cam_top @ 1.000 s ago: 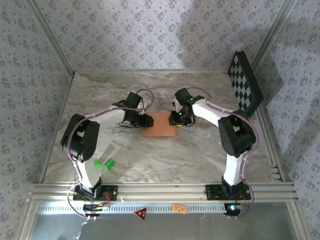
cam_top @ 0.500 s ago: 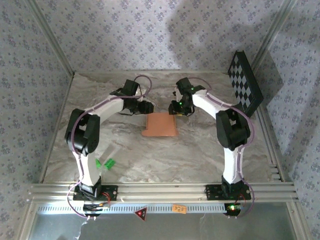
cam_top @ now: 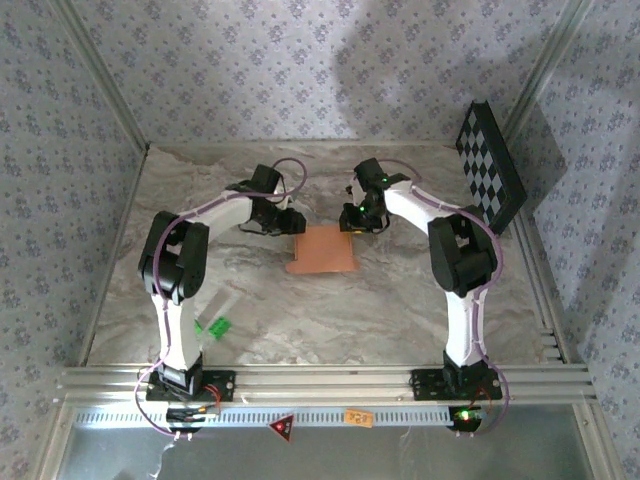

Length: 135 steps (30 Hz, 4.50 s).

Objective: Fold the paper box

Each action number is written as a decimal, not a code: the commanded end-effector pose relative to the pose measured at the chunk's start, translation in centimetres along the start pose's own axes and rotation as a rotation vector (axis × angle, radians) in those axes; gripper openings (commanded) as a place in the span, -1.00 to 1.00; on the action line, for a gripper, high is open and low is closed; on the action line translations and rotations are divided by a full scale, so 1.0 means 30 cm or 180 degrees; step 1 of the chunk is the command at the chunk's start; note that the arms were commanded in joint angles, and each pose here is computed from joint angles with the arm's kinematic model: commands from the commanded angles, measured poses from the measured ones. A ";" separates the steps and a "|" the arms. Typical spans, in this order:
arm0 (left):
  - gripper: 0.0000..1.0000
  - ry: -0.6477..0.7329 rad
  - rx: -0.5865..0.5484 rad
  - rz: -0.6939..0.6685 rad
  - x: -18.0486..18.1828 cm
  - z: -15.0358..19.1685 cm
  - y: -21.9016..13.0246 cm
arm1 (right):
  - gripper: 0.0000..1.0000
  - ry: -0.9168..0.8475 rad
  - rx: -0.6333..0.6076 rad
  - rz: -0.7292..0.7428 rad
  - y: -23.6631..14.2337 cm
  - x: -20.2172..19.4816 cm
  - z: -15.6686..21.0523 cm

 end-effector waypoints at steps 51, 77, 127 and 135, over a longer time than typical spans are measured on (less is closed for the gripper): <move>0.18 0.1998 0.0545 0.0127 -0.294 0.233 -0.030 | 0.87 -0.1440 -0.1724 -0.1186 -0.547 -0.038 0.193; -0.38 0.1761 0.0718 -0.0099 -0.237 0.263 0.038 | 0.63 -0.4167 -0.0382 -0.0502 -0.400 0.101 0.622; -0.40 0.1707 0.0842 -0.0213 -0.175 0.222 0.093 | 0.43 -0.5918 -0.0220 0.0131 -0.185 0.230 0.467; -0.40 0.1682 0.0781 -0.0173 -0.170 0.204 0.081 | 0.33 -0.5929 -0.0189 0.0100 -0.182 0.235 0.441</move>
Point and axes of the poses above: each hand's point on the last joint's axis, 136 mm out from that joint toward the fingers, its own y axis out along the fingers, its own x axis along the line the jaws close on, z = x × y, the point moved 3 cm from there along -y, back along the fingers, and after that the axes turned 9 degrees about y, right-handed, at the moved point
